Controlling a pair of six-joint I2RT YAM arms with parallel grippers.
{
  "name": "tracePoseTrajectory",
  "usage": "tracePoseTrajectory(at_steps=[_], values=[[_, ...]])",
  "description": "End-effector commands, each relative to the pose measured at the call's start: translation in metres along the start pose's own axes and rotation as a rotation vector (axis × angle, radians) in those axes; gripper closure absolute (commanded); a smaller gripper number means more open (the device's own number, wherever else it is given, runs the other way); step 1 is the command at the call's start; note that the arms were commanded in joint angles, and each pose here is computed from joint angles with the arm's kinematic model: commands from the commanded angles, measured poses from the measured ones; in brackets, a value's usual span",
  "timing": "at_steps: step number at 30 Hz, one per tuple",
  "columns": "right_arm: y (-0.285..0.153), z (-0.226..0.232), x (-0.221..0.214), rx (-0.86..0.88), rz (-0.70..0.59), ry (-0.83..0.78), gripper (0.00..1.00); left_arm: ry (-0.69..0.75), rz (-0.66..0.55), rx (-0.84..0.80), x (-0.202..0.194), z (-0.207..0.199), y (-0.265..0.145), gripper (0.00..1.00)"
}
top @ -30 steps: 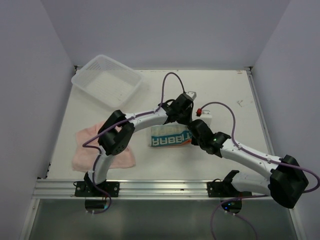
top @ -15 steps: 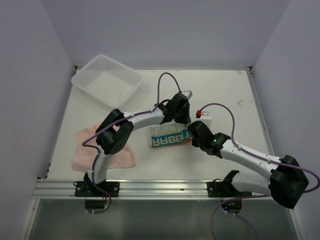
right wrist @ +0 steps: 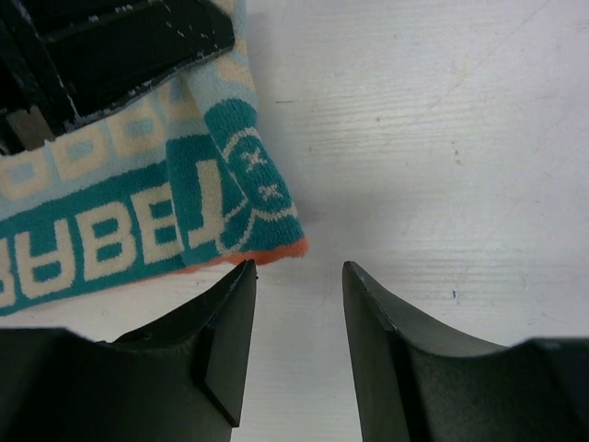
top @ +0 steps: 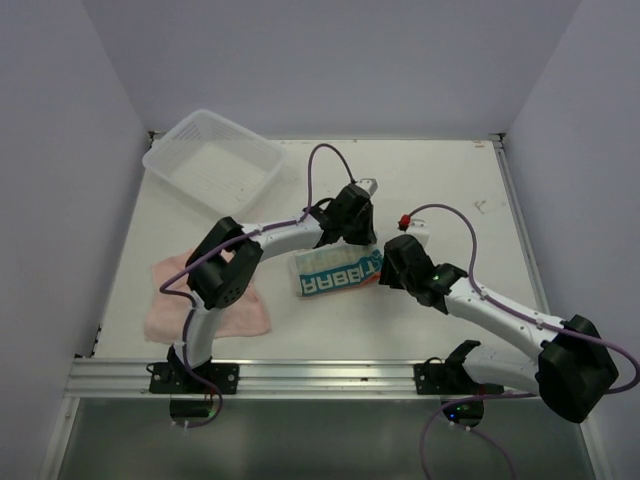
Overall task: Roll the towels
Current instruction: Roll the towel
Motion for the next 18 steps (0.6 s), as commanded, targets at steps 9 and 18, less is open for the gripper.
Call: tracePoseTrajectory(at_steps=[9, 18], values=[[0.016, 0.015, 0.023, 0.126, -0.026, 0.122, 0.53, 0.006, -0.098, -0.051, 0.03, -0.019, -0.024, 1.0], [0.03, 0.009, 0.005, 0.112, 0.01, 0.108, 0.62, 0.017, -0.089, -0.048, 0.031, -0.02, -0.024, 1.0]])
Point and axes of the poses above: each gripper's point midway between its finger pads, its own y axis out along the fingers, its own z axis along the line the jaws close on, x = y × z, the point moved 3 cm from there along -y, back along the fingers, and after that the axes turned 3 degrees about y, right-handed, at the moved point
